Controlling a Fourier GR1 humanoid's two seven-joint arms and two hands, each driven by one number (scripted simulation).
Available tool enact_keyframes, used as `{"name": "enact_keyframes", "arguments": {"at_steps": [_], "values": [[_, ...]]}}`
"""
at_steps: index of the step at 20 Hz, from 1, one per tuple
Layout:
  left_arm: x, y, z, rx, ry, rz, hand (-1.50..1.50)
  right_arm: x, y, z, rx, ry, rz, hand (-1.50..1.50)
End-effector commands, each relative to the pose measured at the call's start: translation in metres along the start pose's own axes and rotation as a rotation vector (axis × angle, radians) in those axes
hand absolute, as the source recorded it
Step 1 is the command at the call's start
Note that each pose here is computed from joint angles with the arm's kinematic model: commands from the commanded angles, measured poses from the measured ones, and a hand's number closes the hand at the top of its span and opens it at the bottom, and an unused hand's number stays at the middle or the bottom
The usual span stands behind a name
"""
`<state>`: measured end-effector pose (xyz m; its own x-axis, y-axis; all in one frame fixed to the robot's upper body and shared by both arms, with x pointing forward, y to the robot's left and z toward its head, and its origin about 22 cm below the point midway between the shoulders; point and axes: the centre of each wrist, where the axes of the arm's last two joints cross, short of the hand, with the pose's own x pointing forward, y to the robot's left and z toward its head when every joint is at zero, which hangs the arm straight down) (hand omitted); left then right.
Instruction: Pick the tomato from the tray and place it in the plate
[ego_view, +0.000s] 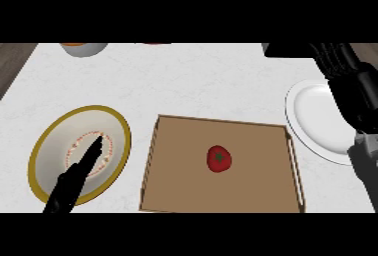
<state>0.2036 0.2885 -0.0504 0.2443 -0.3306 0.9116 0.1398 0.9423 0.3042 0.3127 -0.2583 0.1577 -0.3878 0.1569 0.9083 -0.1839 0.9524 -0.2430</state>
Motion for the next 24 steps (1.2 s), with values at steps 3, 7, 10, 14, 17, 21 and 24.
{"name": "enact_keyframes", "arguments": {"at_steps": [3,7,10,14,17,21,24], "values": [[0.046,0.009,-0.030,0.087,-0.154,0.017,0.00,-0.009,0.093,-0.012,-0.103,0.113,-0.152,-1.50],[0.072,0.012,-0.039,0.081,-0.245,0.003,0.00,-0.020,0.073,-0.014,0.123,0.110,0.422,-1.50],[0.091,0.005,-0.052,0.104,-0.261,0.038,0.00,-0.062,0.143,0.013,-0.004,0.264,0.417,1.50],[0.112,0.004,-0.068,0.129,-0.256,0.054,0.00,-0.086,0.234,0.058,-0.123,0.334,0.219,-1.50],[0.110,0.012,-0.068,0.116,-0.247,0.062,0.00,-0.078,0.261,0.067,-0.114,0.279,0.359,-1.50],[0.102,0.017,-0.068,0.154,-0.244,0.053,0.00,-0.074,0.254,0.069,-0.205,0.222,0.513,-1.50],[0.111,0.030,-0.064,0.160,-0.237,0.049,0.00,-0.040,0.233,0.054,-0.240,0.237,0.580,-1.50]]}}
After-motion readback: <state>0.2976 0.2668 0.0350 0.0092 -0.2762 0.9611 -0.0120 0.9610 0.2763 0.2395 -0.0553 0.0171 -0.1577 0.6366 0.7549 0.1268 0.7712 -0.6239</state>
